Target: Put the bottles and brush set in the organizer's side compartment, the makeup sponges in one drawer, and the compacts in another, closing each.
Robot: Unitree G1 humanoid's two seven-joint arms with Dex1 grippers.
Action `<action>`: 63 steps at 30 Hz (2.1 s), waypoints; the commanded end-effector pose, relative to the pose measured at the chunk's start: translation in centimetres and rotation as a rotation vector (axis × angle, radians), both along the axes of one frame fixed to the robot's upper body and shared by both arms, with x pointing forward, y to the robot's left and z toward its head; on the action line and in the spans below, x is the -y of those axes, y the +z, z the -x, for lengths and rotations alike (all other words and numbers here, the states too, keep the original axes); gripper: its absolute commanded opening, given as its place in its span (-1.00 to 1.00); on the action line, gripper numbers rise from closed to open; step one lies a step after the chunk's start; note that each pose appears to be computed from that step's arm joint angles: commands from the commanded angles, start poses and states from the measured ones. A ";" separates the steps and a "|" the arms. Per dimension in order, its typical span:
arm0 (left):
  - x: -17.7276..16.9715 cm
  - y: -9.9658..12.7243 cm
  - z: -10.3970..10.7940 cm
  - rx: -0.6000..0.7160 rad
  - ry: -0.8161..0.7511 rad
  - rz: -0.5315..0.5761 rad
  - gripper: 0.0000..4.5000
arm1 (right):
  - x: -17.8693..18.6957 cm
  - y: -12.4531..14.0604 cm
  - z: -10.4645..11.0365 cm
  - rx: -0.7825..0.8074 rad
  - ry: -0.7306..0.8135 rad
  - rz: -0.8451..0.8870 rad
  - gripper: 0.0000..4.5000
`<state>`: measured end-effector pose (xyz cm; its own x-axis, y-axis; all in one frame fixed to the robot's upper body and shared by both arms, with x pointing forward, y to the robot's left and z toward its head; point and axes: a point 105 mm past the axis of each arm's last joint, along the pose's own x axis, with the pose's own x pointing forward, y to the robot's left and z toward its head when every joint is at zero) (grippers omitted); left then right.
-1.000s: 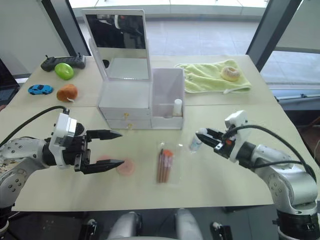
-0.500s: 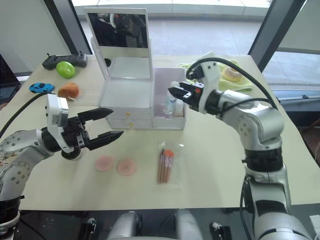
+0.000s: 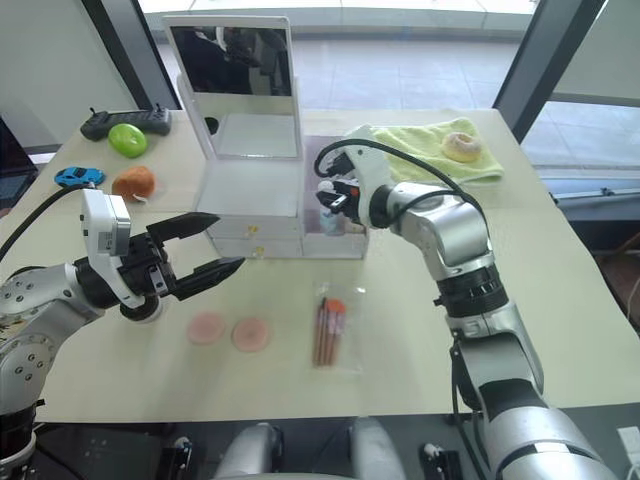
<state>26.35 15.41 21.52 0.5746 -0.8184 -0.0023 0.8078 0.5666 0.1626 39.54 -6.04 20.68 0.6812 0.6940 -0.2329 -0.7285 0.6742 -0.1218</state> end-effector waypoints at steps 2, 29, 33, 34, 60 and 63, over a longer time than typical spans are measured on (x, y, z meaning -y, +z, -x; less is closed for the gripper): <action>0.2 1.1 0.4 0.042 -0.005 0.012 1.00 | -0.9 1.3 -0.5 0.087 0.014 0.016 -0.60; 0.3 1.4 0.1 0.044 -0.015 0.004 1.00 | -0.8 1.2 0.2 0.089 0.026 -0.029 0.84; 0.4 1.4 0.0 0.044 -0.017 0.005 1.00 | -0.7 3.3 1.6 0.137 0.074 -0.043 1.00; 0.4 1.3 0.0 0.044 -0.018 0.005 1.00 | -0.5 3.9 2.0 0.150 0.084 -0.045 1.00; -29.3 -5.1 2.8 -0.213 0.826 -0.284 1.00 | 29.8 -3.0 20.3 -0.029 -0.513 0.014 1.00; -31.1 -5.2 3.3 -0.201 0.917 -0.248 1.00 | 32.1 -3.3 21.7 -0.019 -0.594 0.005 1.00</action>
<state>23.29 44.69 14.10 0.9308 -0.0968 -0.3526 0.1803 0.9604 0.2124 18.88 -36.37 16.02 0.9166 0.2571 -0.3063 -0.2860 0.9568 -0.0528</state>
